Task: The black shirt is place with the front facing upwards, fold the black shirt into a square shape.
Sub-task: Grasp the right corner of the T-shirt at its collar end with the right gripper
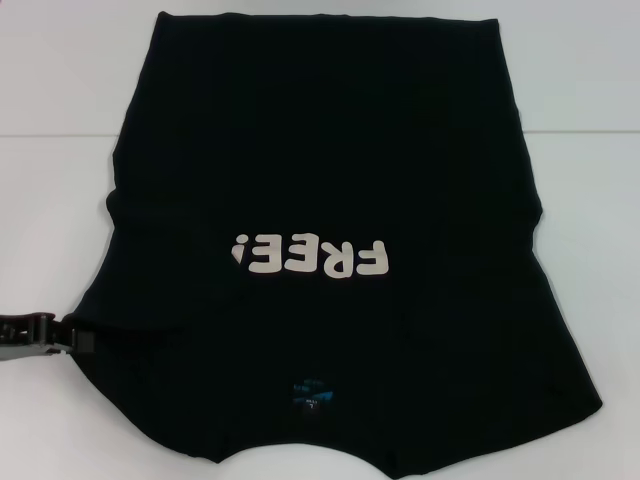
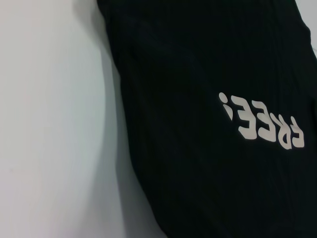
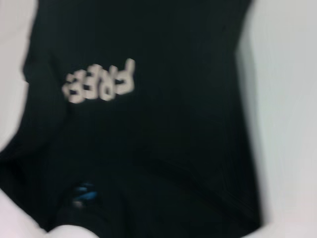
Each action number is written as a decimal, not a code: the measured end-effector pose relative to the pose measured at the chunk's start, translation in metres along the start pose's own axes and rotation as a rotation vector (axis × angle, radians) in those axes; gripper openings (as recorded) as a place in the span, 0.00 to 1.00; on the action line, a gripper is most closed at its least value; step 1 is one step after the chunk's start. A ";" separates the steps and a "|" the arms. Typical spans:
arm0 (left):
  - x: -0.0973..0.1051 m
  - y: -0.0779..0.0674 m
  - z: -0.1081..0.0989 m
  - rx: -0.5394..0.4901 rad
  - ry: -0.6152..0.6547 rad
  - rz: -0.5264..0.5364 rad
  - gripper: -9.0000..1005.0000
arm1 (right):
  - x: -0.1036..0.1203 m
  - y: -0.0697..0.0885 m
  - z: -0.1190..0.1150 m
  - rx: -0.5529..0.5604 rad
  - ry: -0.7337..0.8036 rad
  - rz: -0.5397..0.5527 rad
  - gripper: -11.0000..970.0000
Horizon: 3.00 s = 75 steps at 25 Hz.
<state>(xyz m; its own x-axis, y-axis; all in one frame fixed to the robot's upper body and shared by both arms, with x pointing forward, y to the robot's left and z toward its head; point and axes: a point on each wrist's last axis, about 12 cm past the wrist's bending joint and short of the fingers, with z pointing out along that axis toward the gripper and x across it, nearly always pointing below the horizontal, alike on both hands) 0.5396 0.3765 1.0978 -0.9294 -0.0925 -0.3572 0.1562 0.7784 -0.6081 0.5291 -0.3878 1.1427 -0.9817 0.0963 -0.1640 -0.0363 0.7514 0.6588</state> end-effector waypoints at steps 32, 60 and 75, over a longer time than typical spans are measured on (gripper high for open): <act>0.003 0.002 0.001 0.011 -0.027 0.013 0.04 | -0.004 0.000 0.059 0.074 0.033 -0.066 0.82; 0.005 0.002 0.002 0.014 -0.024 0.023 0.04 | -0.010 0.005 0.077 0.086 0.050 -0.094 0.82; 0.005 0.001 0.002 0.019 -0.024 0.029 0.04 | -0.011 0.004 0.075 0.096 0.050 -0.101 0.82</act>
<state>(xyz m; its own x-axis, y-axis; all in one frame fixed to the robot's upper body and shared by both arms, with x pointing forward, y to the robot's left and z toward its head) 0.5357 0.3757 1.0935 -0.9161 -0.0853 -0.3918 0.1894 0.7691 -0.6104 0.5542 -0.3366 1.0919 -0.9823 -0.0138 -0.1871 -0.1194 0.8149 0.5671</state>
